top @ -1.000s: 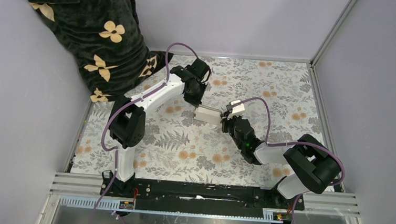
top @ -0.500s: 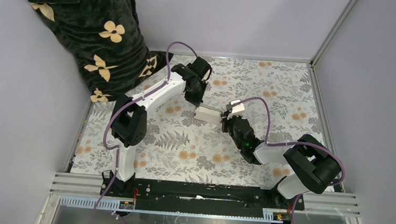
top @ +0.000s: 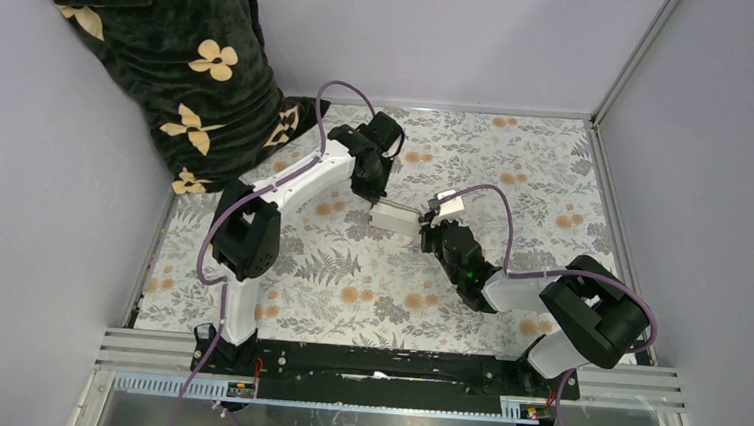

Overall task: Fold the paper box
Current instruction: Close the paper box at the center of the board.

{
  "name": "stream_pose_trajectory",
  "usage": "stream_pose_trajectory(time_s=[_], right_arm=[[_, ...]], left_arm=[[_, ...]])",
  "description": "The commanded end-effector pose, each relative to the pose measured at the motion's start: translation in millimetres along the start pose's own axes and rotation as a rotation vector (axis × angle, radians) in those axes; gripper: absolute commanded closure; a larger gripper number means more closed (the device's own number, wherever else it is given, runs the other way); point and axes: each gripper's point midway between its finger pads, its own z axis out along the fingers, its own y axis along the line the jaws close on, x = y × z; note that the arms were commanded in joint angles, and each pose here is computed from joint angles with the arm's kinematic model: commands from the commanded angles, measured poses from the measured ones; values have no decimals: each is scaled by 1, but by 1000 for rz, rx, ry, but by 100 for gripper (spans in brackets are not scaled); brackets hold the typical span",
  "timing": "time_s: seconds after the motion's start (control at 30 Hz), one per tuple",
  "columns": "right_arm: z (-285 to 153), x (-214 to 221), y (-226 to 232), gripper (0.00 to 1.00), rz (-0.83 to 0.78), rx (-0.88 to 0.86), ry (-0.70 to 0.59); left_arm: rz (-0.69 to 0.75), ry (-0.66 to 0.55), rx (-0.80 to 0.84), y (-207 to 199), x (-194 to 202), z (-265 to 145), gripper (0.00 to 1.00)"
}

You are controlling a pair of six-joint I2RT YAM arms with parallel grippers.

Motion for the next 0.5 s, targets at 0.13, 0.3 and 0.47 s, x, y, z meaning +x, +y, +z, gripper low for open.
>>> stream_pose_trajectory(time_s=[0.13, 0.3, 0.47], right_arm=[[-13, 49, 8, 100, -57, -45, 175], [-12, 51, 7, 100, -61, -41, 180], [-12, 52, 6, 100, -67, -36, 185]], left_arm=[[-5, -84, 35, -9, 3, 4, 92], [25, -86, 2, 0, 10, 12, 93], [52, -78, -18, 6, 13, 17, 93]])
